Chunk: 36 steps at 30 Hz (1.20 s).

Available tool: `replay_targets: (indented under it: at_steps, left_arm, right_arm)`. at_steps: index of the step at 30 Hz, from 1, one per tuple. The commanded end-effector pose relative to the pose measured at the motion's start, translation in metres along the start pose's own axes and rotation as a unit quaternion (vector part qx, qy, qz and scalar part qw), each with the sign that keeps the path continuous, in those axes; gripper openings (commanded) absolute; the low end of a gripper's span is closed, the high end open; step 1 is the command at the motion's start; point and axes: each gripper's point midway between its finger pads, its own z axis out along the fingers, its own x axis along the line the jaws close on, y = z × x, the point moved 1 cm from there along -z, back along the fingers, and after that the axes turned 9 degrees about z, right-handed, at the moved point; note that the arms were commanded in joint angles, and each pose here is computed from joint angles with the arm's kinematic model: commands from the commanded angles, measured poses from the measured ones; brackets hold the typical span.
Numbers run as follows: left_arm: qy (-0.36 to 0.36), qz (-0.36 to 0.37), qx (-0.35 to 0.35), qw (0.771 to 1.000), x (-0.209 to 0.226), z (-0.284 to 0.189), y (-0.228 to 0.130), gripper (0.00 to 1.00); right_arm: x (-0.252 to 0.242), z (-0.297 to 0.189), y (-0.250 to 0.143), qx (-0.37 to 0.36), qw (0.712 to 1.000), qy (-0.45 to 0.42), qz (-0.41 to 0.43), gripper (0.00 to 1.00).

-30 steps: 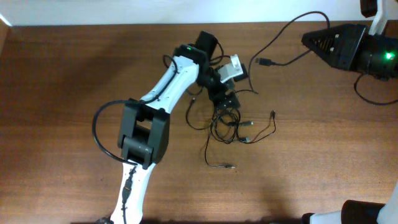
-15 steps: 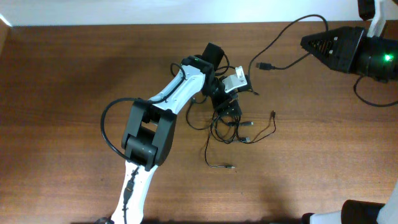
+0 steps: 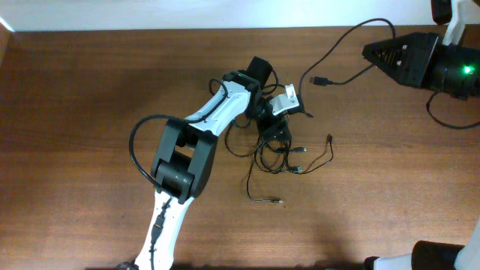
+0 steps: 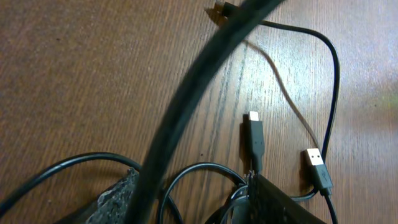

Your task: Untangle cables

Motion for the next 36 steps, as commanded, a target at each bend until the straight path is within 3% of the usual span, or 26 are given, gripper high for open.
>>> replay_targets:
  at_steps: [1, 3, 7, 10, 12, 15, 16, 19, 23, 27, 29, 30, 31, 32, 33, 34, 36]
  left_arm:
    - [0.016, -0.068, -0.017, 0.997, 0.013, -0.012, 0.010, 0.59]
    - [0.017, -0.088, -0.049, 0.995, 0.022, -0.034, 0.026, 0.56]
    - [0.005, -0.096, -0.065, 0.993, 0.021, -0.041, 0.026, 0.41]
    - [0.006, -0.092, -0.055, 0.994, 0.018, -0.034, 0.027, 0.40]
    - [0.027, -0.089, -0.013, 0.996, 0.021, -0.019, 0.016, 0.36]
    - [0.033, -0.091, -0.010, 0.995, 0.025, -0.020, 0.013, 0.00]
    - [0.039, -0.103, -0.014, 0.994, 0.030, -0.025, 0.013, 0.00]
    - [0.080, -0.169, -0.046, 0.981, 0.048, -0.095, 0.029, 0.00]
    - [0.167, -0.138, -0.107, 0.970, 0.012, -0.251, 0.090, 0.00]
    - [0.204, -0.093, -0.138, 0.965, -0.047, -0.313, 0.126, 0.00]
    - [0.218, -0.104, -0.163, 0.957, -0.073, -0.337, 0.139, 0.00]
    - [0.224, -0.116, -0.177, 0.951, -0.086, -0.350, 0.145, 0.00]
    - [0.228, -0.116, -0.182, 0.950, -0.090, -0.355, 0.147, 0.00]
    - [0.255, -0.139, -0.173, 0.941, -0.084, -0.360, 0.142, 0.00]
    - [0.299, -0.196, -0.158, 0.921, -0.071, -0.366, 0.129, 0.00]
    - [0.339, -0.270, -0.146, 0.889, -0.058, -0.372, 0.112, 0.00]
    - [0.397, -0.349, -0.128, 0.839, -0.046, -0.383, 0.089, 0.00]
  right_arm:
    - [0.002, -0.003, 0.002, -0.006, 1.000, 0.001, -0.016, 0.04]
    - [0.002, -0.003, 0.002, -0.005, 1.000, 0.001, -0.020, 0.04]
    - [0.002, -0.003, 0.002, -0.005, 1.000, 0.001, -0.022, 0.04]
    - [0.002, -0.003, 0.002, -0.005, 1.000, 0.001, -0.021, 0.04]
    - [0.001, -0.003, 0.000, -0.003, 1.000, 0.000, -0.019, 0.04]
    - [0.001, -0.003, -0.001, 0.000, 1.000, -0.002, -0.017, 0.04]
    - [0.000, -0.003, -0.001, -0.001, 1.000, -0.003, -0.016, 0.04]
    - [-0.029, -0.006, 0.005, -0.026, 0.996, -0.090, 0.010, 0.04]
    - [-0.076, -0.009, -0.002, -0.017, 0.977, -0.206, 0.051, 0.04]
    - [-0.107, 0.007, -0.015, 0.031, 0.970, -0.229, 0.080, 0.04]
    - [-0.135, 0.021, -0.026, 0.066, 0.961, -0.249, 0.097, 0.04]
    - [-0.152, 0.031, -0.034, 0.085, 0.957, -0.255, 0.112, 0.09]
    - [-0.161, 0.035, -0.039, 0.097, 0.955, -0.256, 0.111, 0.32]
    - [-0.172, 0.041, -0.047, 0.114, 0.952, -0.260, 0.116, 0.91]
    - [-0.178, 0.044, -0.052, 0.123, 0.949, -0.263, 0.123, 0.99]
    - [-0.183, 0.046, -0.055, 0.131, 0.948, -0.264, 0.124, 0.99]
    - [-0.181, 0.049, -0.057, 0.135, 0.948, -0.262, 0.120, 0.99]
